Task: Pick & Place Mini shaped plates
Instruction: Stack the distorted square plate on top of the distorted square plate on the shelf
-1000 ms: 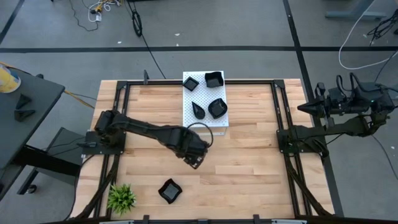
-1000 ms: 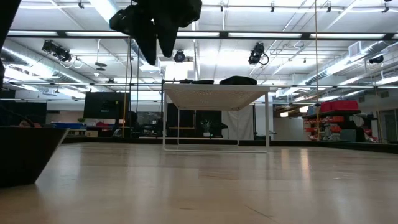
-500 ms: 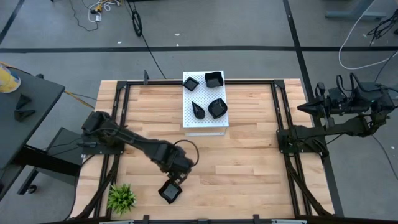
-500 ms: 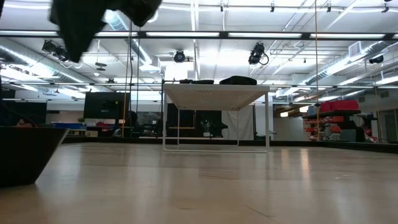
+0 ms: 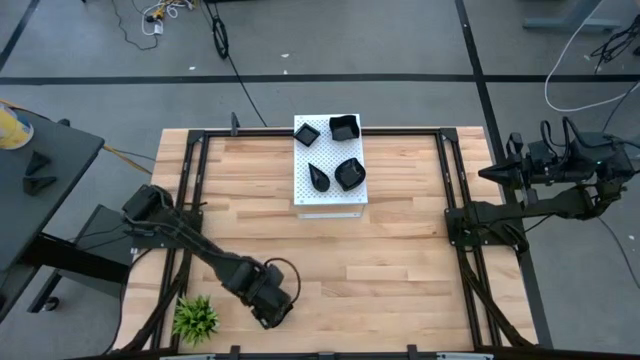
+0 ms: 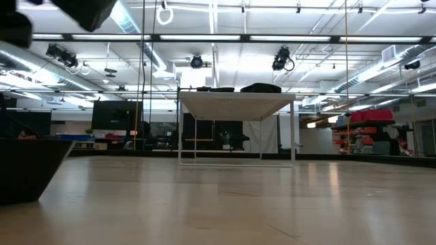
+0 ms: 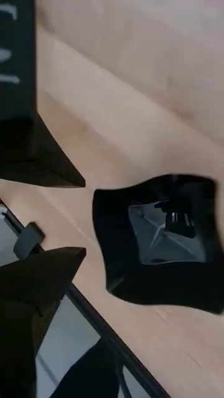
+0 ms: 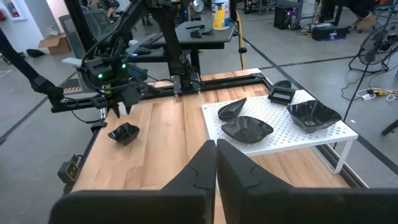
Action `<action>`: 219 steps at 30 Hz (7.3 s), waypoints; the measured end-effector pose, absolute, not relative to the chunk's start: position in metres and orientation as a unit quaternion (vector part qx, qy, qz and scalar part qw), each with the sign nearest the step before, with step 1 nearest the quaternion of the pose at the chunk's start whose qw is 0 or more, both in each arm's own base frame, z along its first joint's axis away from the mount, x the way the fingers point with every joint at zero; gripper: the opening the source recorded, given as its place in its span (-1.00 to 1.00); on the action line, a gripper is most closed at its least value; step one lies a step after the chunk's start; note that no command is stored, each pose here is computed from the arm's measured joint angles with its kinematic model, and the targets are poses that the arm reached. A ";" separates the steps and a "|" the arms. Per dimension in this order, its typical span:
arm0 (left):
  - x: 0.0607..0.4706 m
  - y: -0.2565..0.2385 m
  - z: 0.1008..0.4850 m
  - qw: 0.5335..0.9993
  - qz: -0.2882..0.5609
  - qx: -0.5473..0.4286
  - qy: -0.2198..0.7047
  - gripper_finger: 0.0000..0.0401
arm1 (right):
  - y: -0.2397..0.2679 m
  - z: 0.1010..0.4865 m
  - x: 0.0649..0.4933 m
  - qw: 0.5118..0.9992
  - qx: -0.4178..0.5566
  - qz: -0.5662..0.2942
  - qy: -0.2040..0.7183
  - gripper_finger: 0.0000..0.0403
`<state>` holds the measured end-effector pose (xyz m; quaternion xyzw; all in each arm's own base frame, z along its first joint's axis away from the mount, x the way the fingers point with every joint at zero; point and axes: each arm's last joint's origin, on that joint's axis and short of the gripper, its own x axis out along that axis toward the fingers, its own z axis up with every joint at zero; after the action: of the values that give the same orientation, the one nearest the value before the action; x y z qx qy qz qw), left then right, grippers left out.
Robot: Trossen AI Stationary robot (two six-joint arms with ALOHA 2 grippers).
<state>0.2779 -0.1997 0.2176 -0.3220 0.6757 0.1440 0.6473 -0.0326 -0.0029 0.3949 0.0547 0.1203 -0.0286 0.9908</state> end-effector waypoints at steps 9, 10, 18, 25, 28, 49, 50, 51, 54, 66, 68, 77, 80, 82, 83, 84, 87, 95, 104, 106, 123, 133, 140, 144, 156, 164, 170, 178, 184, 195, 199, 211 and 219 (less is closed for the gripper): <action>0.256 -0.209 0.195 0.629 0.181 -0.319 0.686 -0.14 | -0.003 0.395 -0.033 0.991 0.055 -0.028 0.120 -0.91; 0.255 -0.209 0.193 0.633 0.183 -0.317 0.682 -0.14 | -0.003 0.395 -0.033 0.991 0.055 -0.029 0.120 -0.91; 0.256 -0.209 0.176 0.660 0.152 -0.321 0.662 -0.14 | -0.003 0.395 -0.033 0.991 0.055 -0.028 0.120 -0.91; 0.255 -0.206 0.174 0.668 0.177 -0.316 0.650 -0.14 | -0.003 0.395 -0.033 0.991 0.055 -0.029 0.120 -0.91; 0.257 -0.205 0.174 0.674 0.185 -0.316 0.641 -0.14 | -0.003 0.395 -0.033 0.991 0.055 -0.029 0.120 -0.91; 0.266 -0.198 0.169 0.665 0.193 -0.331 0.641 -0.14 | -0.003 0.395 -0.033 0.991 0.055 -0.029 0.120 -0.91; 0.266 -0.198 0.169 0.665 0.193 -0.331 0.641 -0.14 | -0.003 0.395 -0.033 0.991 0.055 -0.029 0.120 -0.91; 0.267 -0.198 0.169 0.666 0.191 -0.335 0.639 -0.14 | -0.003 0.395 -0.033 0.991 0.055 -0.029 0.120 -0.91; 0.268 -0.199 0.170 0.670 0.188 -0.338 0.633 -0.14 | -0.003 0.395 -0.033 0.991 0.055 -0.029 0.120 -0.91; 0.271 -0.202 0.162 0.661 0.181 -0.346 0.641 -0.14 | -0.003 0.395 -0.033 0.991 0.055 -0.029 0.120 -0.91; 0.271 -0.203 0.163 0.654 0.175 -0.349 0.648 -0.17 | -0.003 0.395 -0.033 0.991 0.055 -0.028 0.120 -0.91; 0.270 -0.203 0.163 0.645 0.173 -0.356 0.653 -0.44 | -0.003 0.395 -0.033 0.991 0.055 -0.029 0.120 -0.91; 0.270 -0.203 0.163 0.645 0.173 -0.356 0.654 -0.54 | -0.003 0.395 -0.033 0.991 0.055 -0.029 0.120 -0.91; 0.270 -0.203 0.163 0.645 0.173 -0.356 0.654 -0.61 | -0.003 0.395 -0.033 0.991 0.055 -0.029 0.120 -0.91; 0.270 -0.203 0.163 0.645 0.173 -0.356 0.654 -0.64 | -0.003 0.395 -0.033 0.991 0.055 -0.029 0.120 -0.91; 0.270 -0.203 0.163 0.645 0.173 -0.356 0.654 -0.67 | -0.003 0.395 -0.033 0.991 0.055 -0.029 0.120 -0.91; 0.270 -0.203 0.163 0.646 0.166 -0.351 0.657 -0.76 | -0.003 0.395 -0.033 0.991 0.055 -0.028 0.120 -0.91; 0.270 -0.203 0.166 0.646 0.161 -0.352 0.657 -0.97 | -0.003 0.395 -0.033 0.991 0.055 -0.029 0.120 -0.91; 0.269 -0.199 0.177 0.655 0.142 -0.351 0.654 -0.95 | -0.003 0.395 -0.033 0.991 0.055 -0.029 0.120 -0.91; 0.269 -0.198 0.178 0.651 0.140 -0.355 0.656 -0.97 | -0.003 0.395 -0.033 0.991 0.055 -0.029 0.120 -0.91; 0.269 -0.171 0.220 0.653 0.119 -0.412 0.624 -0.96 | -0.003 0.395 -0.033 0.991 0.055 -0.029 0.120 -0.91; 0.278 -0.116 0.259 0.654 0.151 -0.505 0.542 -0.97 | -0.003 0.395 -0.033 0.991 0.055 -0.029 0.120 -0.91; 0.297 -0.070 0.282 0.669 0.197 -0.549 0.460 -0.97 | -0.003 0.395 -0.033 0.991 0.055 -0.029 0.120 -0.91; 0.306 -0.042 0.297 0.681 0.228 -0.567 0.404 -0.97 | -0.003 0.395 -0.033 0.991 0.055 -0.028 0.120 -0.91; 0.315 0.034 0.348 0.719 0.272 -0.580 0.270 -0.98 | -0.003 0.395 -0.033 0.991 0.055 -0.029 0.120 -0.91; 0.316 0.075 0.368 0.732 0.306 -0.568 0.220 -0.97 | -0.003 0.395 -0.033 0.991 0.055 -0.029 0.120 -0.91; 0.320 0.104 0.387 0.747 0.315 -0.557 0.180 -0.97 | -0.003 0.395 -0.032 0.991 0.055 -0.029 0.121 -0.91; 0.329 0.134 0.406 0.757 0.316 -0.545 0.173 -0.98 | -0.003 0.395 -0.033 0.991 0.055 -0.029 0.120 -0.91; 0.337 0.148 0.416 0.763 0.307 -0.541 0.175 -0.98 | -0.003 0.395 -0.033 0.991 0.055 -0.029 0.120 -0.91; 0.341 0.156 0.416 0.766 0.318 -0.532 0.173 -0.98 | -0.003 0.395 -0.033 0.991 0.055 -0.029 0.120 -0.91; 0.339 0.161 0.416 0.765 0.324 -0.531 0.167 -0.97 | -0.003 0.395 -0.033 0.991 0.055 -0.028 0.120 -0.91; 0.346 0.181 0.403 0.760 0.322 -0.536 0.175 -0.98 | -0.003 0.395 -0.033 0.991 0.055 -0.029 0.120 -0.91; 0.362 0.201 0.377 0.749 0.311 -0.553 0.191 -0.98 | -0.003 0.395 -0.033 0.991 0.055 -0.029 0.120 -0.91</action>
<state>0.3624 0.2014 0.3772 -0.5528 0.1913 0.3108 0.7491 -0.0326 -0.0030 0.3949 0.0547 0.1200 -0.0286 0.9909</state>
